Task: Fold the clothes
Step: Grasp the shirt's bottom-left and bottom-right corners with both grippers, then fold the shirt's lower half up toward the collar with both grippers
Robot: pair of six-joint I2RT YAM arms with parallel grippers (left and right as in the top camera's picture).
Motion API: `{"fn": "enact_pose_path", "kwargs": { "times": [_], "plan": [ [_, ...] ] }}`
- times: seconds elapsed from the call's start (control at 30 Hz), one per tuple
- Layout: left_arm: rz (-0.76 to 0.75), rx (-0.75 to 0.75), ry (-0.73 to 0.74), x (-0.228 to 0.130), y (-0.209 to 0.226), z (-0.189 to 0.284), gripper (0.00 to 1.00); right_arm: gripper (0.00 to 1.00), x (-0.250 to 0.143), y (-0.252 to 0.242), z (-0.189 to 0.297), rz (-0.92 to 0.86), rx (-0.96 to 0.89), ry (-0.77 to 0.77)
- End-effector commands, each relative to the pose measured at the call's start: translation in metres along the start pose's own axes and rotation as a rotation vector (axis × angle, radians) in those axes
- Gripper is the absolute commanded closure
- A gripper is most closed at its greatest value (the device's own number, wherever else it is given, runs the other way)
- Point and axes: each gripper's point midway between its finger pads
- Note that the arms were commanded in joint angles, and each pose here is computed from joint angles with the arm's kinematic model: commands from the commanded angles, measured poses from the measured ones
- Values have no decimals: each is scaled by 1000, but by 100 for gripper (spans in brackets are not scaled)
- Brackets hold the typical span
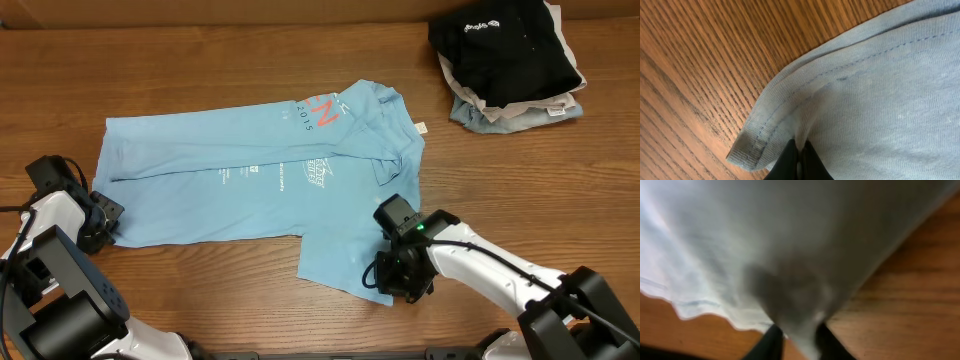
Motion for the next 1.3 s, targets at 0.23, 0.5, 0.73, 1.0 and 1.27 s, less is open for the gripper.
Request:
{"fn": "enact_pose_path", "kwargs": {
  "times": [0.23,0.5,0.73,1.0,1.27],
  "plan": [
    [-1,7,129,-34,5,-25,96,96,18,7,25,-68,44,-47],
    [-14,14,151,-31,6,-17,96,96,65,38,111,-26,205,-215],
    [-22,25,195,-20,6,8,96,96,105,61,166,-6,301,-379],
    [-76,22,211,7,5,51,96,96,140,88,201,45,382,-504],
    [-120,-7,136,35,-1,69,96,96,163,104,236,81,429,-660]
  ]
}}
Point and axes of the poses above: each gripper's point midway between its finger pads, its own z axis back along the fingers, its own y axis along the line the jaws close on, x = y × z, and after that the axes turned 13 degrees about -z, right-handed
